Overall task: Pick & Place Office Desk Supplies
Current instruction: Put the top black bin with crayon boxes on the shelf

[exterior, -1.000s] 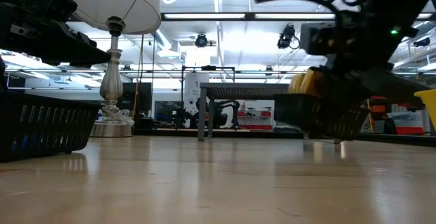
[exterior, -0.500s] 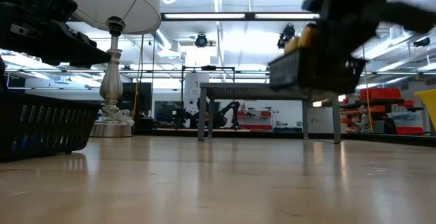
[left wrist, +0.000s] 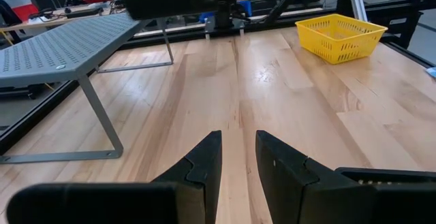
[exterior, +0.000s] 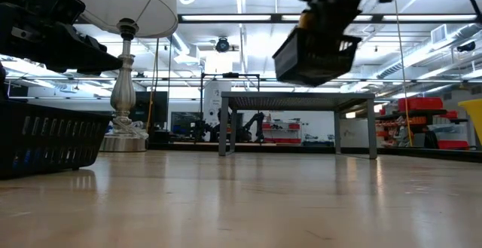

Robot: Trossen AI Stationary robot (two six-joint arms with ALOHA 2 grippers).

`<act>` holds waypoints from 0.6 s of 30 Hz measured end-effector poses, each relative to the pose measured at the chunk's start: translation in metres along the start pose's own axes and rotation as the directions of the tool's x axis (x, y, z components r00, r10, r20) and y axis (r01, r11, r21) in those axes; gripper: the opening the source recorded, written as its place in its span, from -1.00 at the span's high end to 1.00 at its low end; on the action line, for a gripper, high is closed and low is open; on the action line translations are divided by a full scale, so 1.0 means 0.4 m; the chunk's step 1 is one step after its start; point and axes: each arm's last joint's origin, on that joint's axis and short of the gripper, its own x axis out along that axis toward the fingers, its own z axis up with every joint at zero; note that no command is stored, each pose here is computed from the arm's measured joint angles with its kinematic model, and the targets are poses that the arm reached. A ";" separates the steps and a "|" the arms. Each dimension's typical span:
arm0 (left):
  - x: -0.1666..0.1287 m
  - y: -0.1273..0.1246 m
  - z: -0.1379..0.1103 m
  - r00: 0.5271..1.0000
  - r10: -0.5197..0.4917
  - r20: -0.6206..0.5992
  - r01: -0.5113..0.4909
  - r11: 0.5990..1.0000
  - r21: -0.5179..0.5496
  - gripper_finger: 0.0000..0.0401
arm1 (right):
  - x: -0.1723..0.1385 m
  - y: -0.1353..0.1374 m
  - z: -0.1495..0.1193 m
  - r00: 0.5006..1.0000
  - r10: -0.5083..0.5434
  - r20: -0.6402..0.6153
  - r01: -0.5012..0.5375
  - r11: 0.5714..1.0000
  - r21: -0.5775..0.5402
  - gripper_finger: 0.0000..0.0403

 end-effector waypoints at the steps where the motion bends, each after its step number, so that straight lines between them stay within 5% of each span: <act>1: 0.000 0.000 0.000 1.000 0.000 0.000 0.000 1.000 0.000 0.51 | 0.007 -0.018 0.002 1.000 0.002 -0.003 -0.002 1.000 0.000 0.99; 18: 0.000 0.000 0.000 1.000 0.000 0.000 0.000 1.000 0.003 0.51 | 0.086 -0.337 0.008 0.991 0.049 0.125 -0.057 0.997 0.055 0.99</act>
